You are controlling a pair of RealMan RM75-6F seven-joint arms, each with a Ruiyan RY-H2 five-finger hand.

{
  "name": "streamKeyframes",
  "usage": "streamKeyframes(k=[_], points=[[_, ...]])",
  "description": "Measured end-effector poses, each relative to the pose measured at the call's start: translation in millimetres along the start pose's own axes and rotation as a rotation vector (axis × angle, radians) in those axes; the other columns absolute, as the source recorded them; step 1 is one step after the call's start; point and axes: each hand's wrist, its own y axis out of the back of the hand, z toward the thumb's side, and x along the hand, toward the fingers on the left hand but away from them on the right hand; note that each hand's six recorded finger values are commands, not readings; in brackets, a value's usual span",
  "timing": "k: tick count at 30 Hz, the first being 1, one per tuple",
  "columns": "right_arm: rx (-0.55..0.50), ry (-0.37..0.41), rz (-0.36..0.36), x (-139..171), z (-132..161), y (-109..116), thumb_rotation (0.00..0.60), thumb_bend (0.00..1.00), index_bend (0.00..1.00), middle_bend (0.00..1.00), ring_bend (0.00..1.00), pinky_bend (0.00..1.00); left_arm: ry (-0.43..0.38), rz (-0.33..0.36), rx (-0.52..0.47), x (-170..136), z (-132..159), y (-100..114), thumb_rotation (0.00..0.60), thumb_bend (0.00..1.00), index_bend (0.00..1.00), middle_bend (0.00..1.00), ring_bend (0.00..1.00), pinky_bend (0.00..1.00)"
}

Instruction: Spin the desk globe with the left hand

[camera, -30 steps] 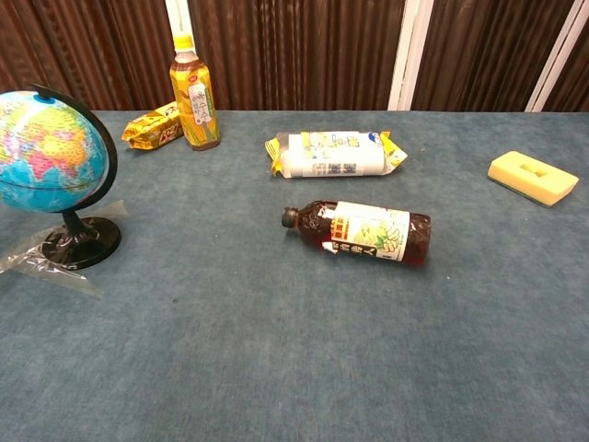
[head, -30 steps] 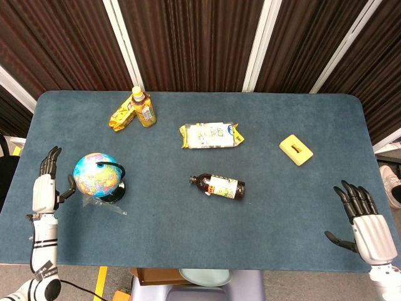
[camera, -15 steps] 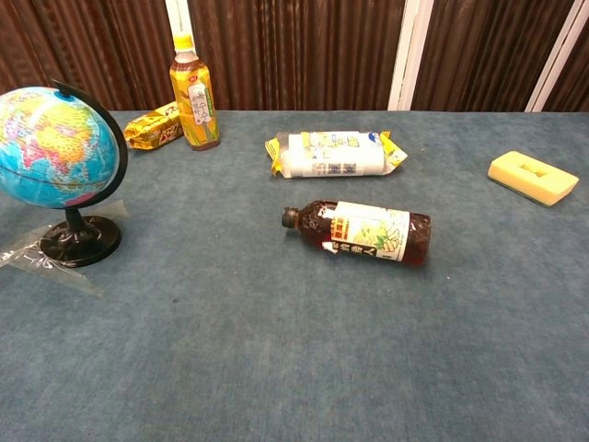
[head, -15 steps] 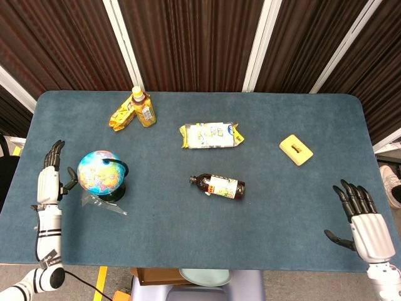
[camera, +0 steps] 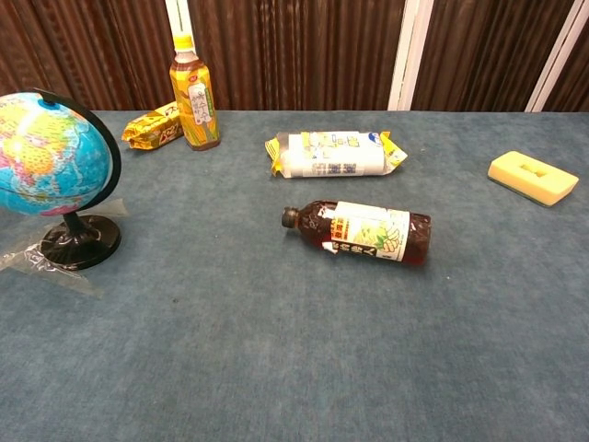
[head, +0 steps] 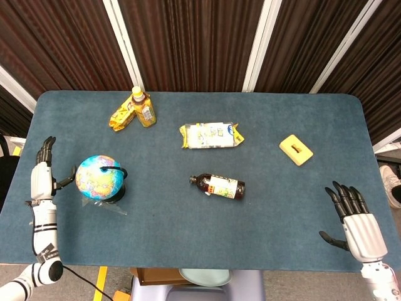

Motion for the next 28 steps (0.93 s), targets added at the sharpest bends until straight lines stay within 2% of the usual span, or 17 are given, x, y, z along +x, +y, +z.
streamKeyframes(k=[4,7,11,16,20,24,28], points=[[0.002,0.004,0.004,0.3,1.2,-0.9,0.600,0.15,0.00,0.00,0.00,0.00,-0.004,0.026,0.043,-1.1,-6.2,11.8,0.600,0.34,0.00,0.00,0.00,0.00],[0.003,0.003,0.006,0.4,1.2,-0.9,0.600,0.15,0.00,0.00,0.00,0.00,-0.003,0.005,0.030,-5.1,-11.4,16.9,0.600,0.34,0.00,0.00,0.00,0.00],[-0.004,0.003,0.008,0.8,1.1,0.0,0.600,0.15,0.00,0.00,0.00,0.00,0.016,-0.085,-0.021,-16.4,-22.6,27.5,0.600,0.35,0.00,0.00,0.00,0.00],[-0.012,0.002,0.013,1.7,1.2,1.0,0.600,0.15,0.00,0.00,0.00,0.00,0.048,-0.209,0.009,-50.5,-39.6,52.7,0.600,0.36,0.00,0.00,0.00,0.00],[-0.011,0.007,0.027,2.0,1.9,-1.0,0.600,0.15,0.00,0.00,0.00,0.00,0.035,-0.316,0.016,-78.1,-36.0,56.1,0.600,0.36,0.00,0.00,0.00,0.00],[-0.013,0.015,0.047,3.1,4.0,-1.7,0.600,0.15,0.00,0.00,0.00,0.00,-0.006,-0.341,0.126,-88.7,-31.2,56.1,0.600,0.37,0.00,0.00,0.00,0.00],[-0.013,0.007,0.049,2.3,2.1,-1.7,0.600,0.15,0.00,0.00,0.00,0.00,-0.066,-0.348,0.330,-98.6,-25.6,52.6,0.600,0.37,0.00,0.00,0.00,0.00]])
